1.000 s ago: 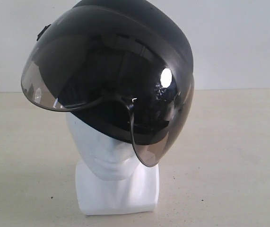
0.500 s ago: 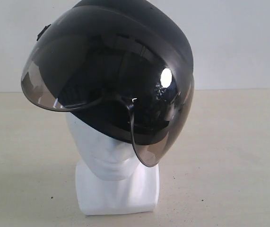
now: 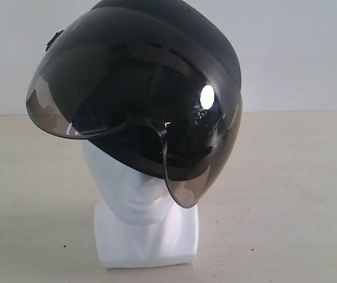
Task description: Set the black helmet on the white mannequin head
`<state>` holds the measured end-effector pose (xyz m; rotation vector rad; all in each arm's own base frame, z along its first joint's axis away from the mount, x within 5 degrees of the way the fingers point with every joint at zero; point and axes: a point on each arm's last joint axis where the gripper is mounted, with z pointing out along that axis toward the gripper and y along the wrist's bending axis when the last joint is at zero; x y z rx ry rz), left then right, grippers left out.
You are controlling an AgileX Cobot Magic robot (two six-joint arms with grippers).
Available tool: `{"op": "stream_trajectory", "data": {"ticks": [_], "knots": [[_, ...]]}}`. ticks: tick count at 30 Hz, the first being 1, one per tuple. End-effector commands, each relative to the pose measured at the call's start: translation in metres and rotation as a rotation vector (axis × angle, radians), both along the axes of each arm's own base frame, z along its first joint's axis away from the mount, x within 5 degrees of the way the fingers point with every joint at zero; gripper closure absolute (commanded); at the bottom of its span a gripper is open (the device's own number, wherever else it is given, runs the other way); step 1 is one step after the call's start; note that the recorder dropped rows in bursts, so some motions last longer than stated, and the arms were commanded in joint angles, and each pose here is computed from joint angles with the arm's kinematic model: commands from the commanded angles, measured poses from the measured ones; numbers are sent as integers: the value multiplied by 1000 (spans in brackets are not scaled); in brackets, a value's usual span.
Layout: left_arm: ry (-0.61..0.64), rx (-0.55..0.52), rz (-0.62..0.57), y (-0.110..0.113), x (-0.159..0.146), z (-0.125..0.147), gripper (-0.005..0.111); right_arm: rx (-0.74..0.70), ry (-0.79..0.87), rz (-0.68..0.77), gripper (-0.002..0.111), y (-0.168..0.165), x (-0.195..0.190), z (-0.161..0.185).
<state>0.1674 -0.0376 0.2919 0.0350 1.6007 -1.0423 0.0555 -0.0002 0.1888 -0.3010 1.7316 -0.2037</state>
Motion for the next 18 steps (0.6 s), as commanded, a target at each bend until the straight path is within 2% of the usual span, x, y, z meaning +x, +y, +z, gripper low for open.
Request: {"op": "stream_trajectory", "data": {"ticks": [1, 5, 7, 8, 10, 11, 12, 14, 18], "knots": [[-28, 35, -26, -2, -4, 3, 102, -24, -22, 3, 108, 0, 0, 2], [-17, 84, -47, -4, -5, 0, 102, -24, -84, 17, 108, 1, 1, 7], [-15, 84, -42, -3, -4, 0, 102, 29, -203, 42, 108, 4, 1, 18], [-19, 85, -42, -3, -4, 1, 102, 123, -274, 54, 108, 5, 0, 25], [-31, 92, -43, -3, -3, 4, 102, 579, -433, 76, 108, 4, -3, 43], [-37, 97, -44, -3, -3, 6, 102, 695, -483, 85, 108, 2, -5, 48], [-48, 100, -44, -3, -2, 9, 102, 775, -484, 84, 108, 1, -5, 50], [-58, 106, -40, -3, -1, 14, 102, 815, -426, 80, 108, 3, -6, 65], [-107, 151, -22, -1, 5, 36, 102, 711, -153, 33, 108, 8, 2, 112]]}}
